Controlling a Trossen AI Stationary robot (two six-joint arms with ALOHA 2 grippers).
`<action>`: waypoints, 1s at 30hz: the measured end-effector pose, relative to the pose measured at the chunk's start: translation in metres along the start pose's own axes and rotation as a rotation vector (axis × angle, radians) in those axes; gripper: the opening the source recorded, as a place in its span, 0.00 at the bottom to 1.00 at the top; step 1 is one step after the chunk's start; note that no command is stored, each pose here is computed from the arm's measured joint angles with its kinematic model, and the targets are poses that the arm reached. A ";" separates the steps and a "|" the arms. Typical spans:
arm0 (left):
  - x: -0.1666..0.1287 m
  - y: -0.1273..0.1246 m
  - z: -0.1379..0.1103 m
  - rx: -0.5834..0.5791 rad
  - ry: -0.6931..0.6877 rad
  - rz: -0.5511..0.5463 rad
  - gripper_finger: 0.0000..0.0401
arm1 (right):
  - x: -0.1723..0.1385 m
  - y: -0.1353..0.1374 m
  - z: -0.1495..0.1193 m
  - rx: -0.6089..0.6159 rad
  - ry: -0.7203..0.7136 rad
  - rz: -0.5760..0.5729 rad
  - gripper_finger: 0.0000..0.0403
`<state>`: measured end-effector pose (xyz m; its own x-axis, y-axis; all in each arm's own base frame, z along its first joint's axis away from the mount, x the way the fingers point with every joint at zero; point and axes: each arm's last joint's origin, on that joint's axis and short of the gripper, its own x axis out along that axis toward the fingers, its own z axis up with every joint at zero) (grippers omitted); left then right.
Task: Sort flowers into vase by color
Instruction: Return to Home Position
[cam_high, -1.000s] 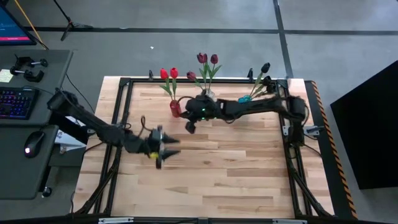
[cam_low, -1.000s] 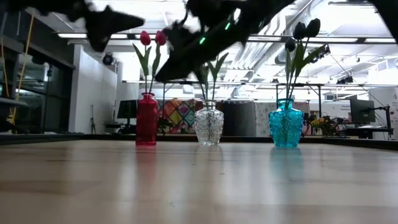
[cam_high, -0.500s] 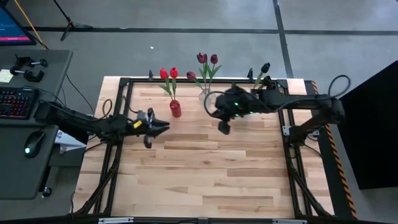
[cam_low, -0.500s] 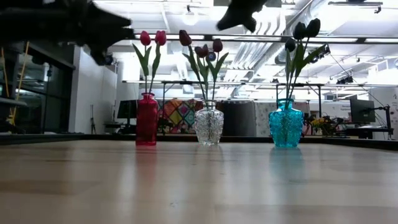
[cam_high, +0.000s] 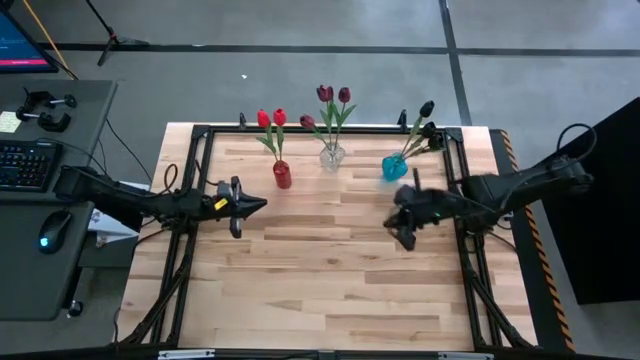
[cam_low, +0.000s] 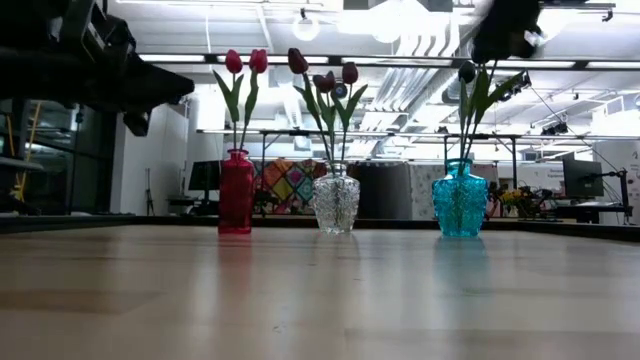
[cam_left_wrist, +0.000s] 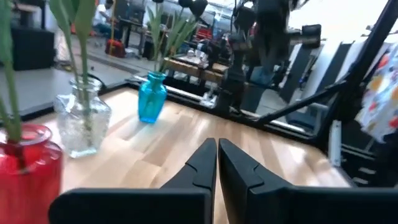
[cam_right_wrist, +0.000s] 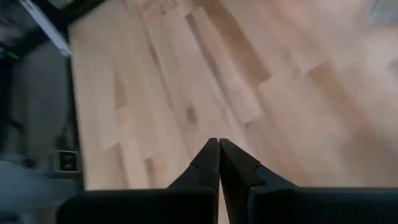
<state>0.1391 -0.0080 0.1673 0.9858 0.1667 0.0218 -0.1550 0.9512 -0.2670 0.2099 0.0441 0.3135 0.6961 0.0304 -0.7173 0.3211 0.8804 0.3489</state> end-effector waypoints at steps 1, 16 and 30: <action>0.000 0.000 0.000 0.015 0.001 0.010 0.02 | 0.002 -0.005 -0.013 0.033 -0.014 0.025 0.00; 0.000 0.003 -0.006 0.044 0.060 0.041 0.02 | 0.035 -0.105 -0.105 -0.019 -0.643 0.338 0.00; 0.000 0.003 -0.007 0.046 0.069 0.042 0.02 | 0.042 -0.125 -0.129 -0.211 -0.613 0.369 0.00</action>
<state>0.1389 -0.0073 0.1596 0.9802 0.1901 -0.0558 -0.1979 0.9548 -0.2217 0.1165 -0.0033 0.1617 0.9880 0.1266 -0.0889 -0.0902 0.9382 0.3340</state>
